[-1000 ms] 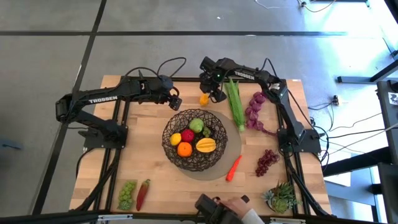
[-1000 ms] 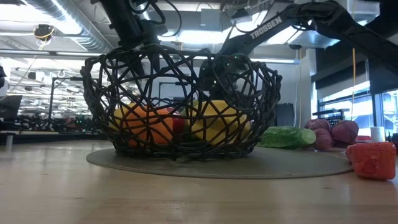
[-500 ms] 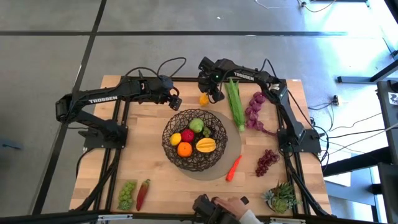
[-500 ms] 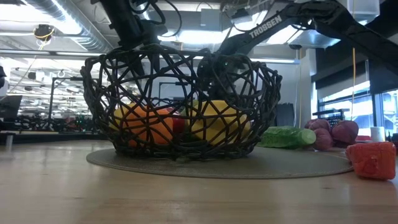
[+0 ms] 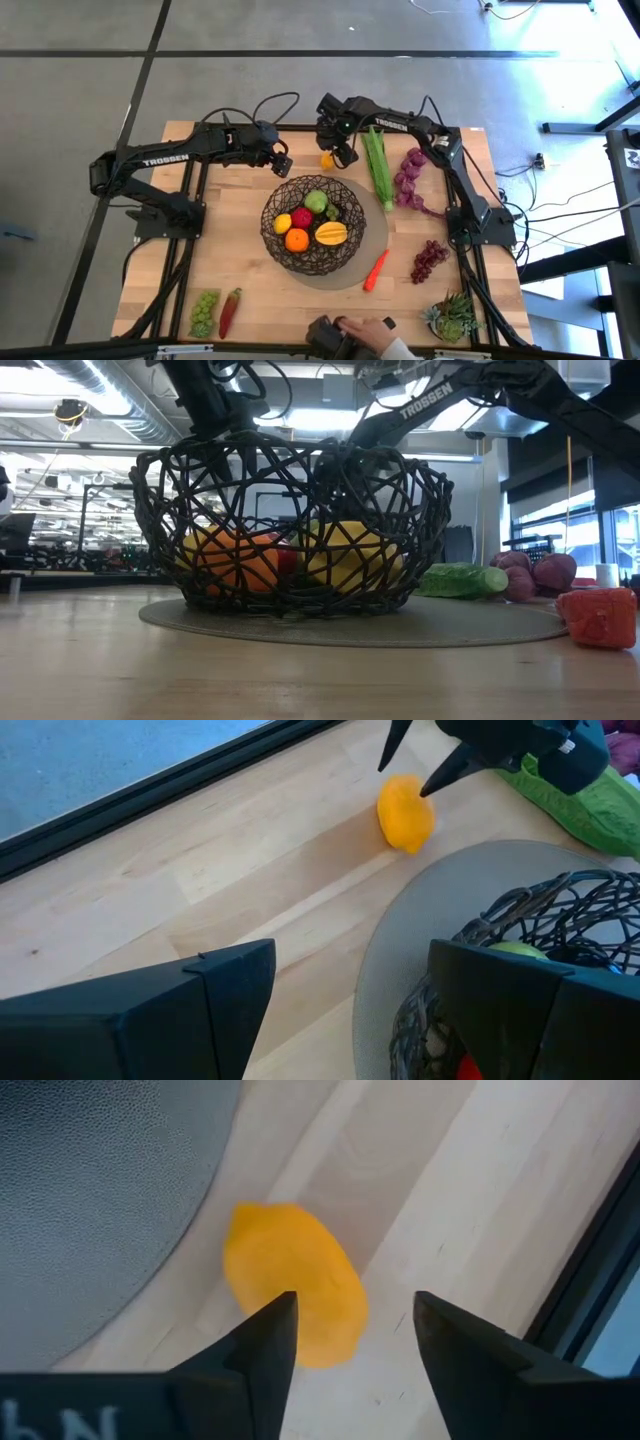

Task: Build produce basket
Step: Put the lemon into the wire basket

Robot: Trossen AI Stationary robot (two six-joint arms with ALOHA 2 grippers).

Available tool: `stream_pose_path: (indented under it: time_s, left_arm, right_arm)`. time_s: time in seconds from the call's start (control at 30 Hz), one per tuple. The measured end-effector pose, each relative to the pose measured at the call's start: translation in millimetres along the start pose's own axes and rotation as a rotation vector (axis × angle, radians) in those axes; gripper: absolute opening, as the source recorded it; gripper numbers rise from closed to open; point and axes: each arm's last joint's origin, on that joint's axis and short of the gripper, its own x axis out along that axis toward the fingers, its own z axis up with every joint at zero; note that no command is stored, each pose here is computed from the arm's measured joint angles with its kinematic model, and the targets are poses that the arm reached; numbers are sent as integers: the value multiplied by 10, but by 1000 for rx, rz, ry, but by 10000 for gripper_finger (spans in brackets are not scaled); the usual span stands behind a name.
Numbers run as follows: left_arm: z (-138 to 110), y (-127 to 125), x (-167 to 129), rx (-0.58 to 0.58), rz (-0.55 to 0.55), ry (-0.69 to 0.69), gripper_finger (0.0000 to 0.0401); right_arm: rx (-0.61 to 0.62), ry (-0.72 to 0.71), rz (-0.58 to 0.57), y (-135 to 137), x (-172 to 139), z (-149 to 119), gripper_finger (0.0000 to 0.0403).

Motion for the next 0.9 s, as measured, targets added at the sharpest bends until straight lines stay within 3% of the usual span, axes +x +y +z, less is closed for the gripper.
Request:
stream_pose_path:
  time_s: [0.47,0.9]
  left_arm:
    - [-4,0,-1,1,2,3,253]
    - [-4,1,-1,0,2,3,253]
  right_arm:
    - [3,-7,15,87,33,151,202]
    - [-23,-54,-63,26,33,226,202]
